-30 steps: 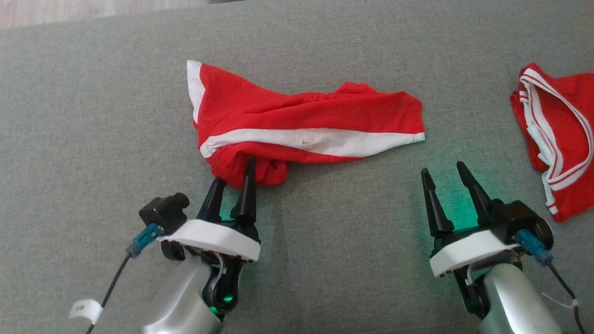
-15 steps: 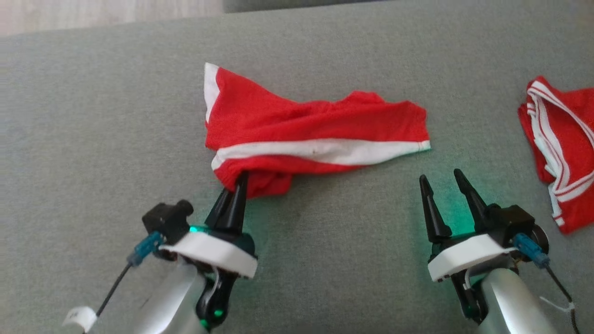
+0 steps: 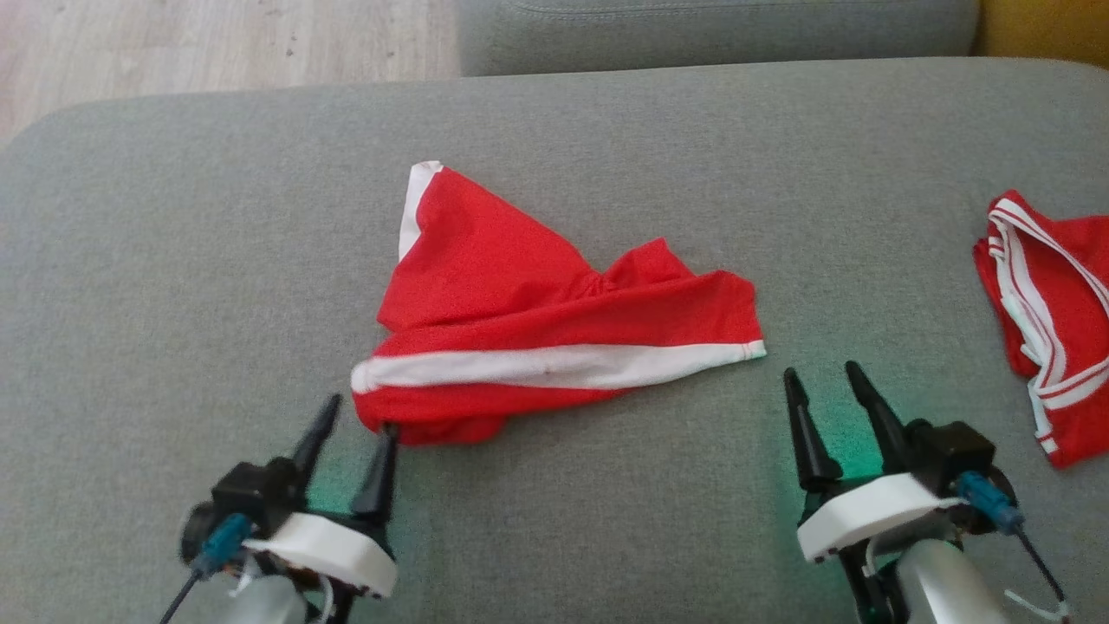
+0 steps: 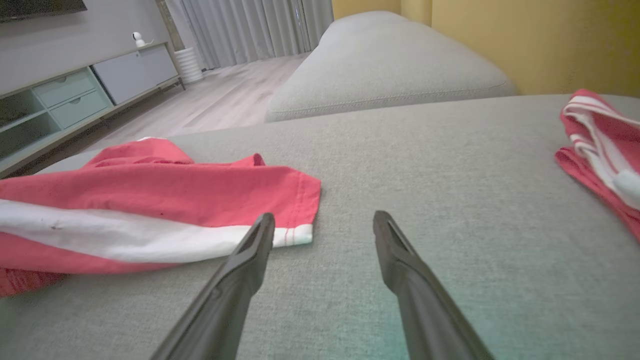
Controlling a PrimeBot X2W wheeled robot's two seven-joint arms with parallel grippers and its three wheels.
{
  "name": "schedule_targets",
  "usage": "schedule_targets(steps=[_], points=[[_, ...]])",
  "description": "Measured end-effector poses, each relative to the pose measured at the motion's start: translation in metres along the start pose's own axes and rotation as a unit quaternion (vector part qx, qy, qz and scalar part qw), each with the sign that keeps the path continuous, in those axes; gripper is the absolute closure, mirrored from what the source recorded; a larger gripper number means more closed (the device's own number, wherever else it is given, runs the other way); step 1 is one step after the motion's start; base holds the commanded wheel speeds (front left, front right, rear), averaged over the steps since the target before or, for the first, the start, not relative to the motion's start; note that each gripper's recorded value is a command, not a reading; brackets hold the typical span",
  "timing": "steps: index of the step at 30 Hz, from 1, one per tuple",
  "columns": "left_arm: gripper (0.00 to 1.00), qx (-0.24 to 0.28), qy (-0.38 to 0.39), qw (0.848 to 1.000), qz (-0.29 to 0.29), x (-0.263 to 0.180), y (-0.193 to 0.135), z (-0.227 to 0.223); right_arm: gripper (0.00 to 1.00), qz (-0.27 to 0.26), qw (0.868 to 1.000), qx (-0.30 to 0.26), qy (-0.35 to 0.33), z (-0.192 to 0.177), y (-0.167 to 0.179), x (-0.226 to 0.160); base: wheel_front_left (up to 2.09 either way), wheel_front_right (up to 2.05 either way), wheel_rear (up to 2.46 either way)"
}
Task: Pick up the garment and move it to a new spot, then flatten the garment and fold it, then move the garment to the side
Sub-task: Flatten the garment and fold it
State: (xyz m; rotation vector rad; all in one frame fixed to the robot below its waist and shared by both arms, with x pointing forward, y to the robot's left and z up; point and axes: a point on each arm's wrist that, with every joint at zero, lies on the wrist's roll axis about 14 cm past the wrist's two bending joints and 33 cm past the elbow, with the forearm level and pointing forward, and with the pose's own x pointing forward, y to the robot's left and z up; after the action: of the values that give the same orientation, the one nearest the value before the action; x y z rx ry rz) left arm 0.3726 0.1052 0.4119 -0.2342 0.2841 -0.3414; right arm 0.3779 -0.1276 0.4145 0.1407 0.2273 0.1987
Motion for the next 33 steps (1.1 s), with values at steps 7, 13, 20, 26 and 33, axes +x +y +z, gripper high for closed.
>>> schedule_targets(steps=[7, 13, 20, 26, 33], points=[[0.00, 0.037, -0.078, 0.991, 0.104, -0.006, 0.029, 0.042, 0.00, -0.026, 0.998, 0.017, -0.054, 0.032, -0.015, -0.005, 0.00, 0.00, 0.00], [0.00, 0.024, -0.093, 0.986, 0.135, -0.030, 0.030, 0.039, 0.00, -0.031, 0.996, 0.030, -0.075, 0.042, -0.015, -0.017, 0.00, 0.00, 0.00], [0.00, 0.025, -0.098, 0.985, 0.142, -0.040, 0.031, 0.039, 0.00, -0.027, 0.998, 0.032, -0.055, 0.028, -0.010, -0.025, 0.00, 0.00, 0.00], [0.00, 0.024, -0.093, 0.986, 0.137, -0.041, 0.031, 0.035, 0.00, -0.021, 0.998, 0.031, -0.051, 0.026, -0.006, -0.024, 0.00, 0.00, 0.00], [0.00, 0.020, -0.078, 0.988, 0.133, -0.039, 0.029, 0.025, 0.00, 0.002, 0.999, 0.038, 0.010, -0.011, 0.010, -0.017, 0.00, 0.00, 0.00]])
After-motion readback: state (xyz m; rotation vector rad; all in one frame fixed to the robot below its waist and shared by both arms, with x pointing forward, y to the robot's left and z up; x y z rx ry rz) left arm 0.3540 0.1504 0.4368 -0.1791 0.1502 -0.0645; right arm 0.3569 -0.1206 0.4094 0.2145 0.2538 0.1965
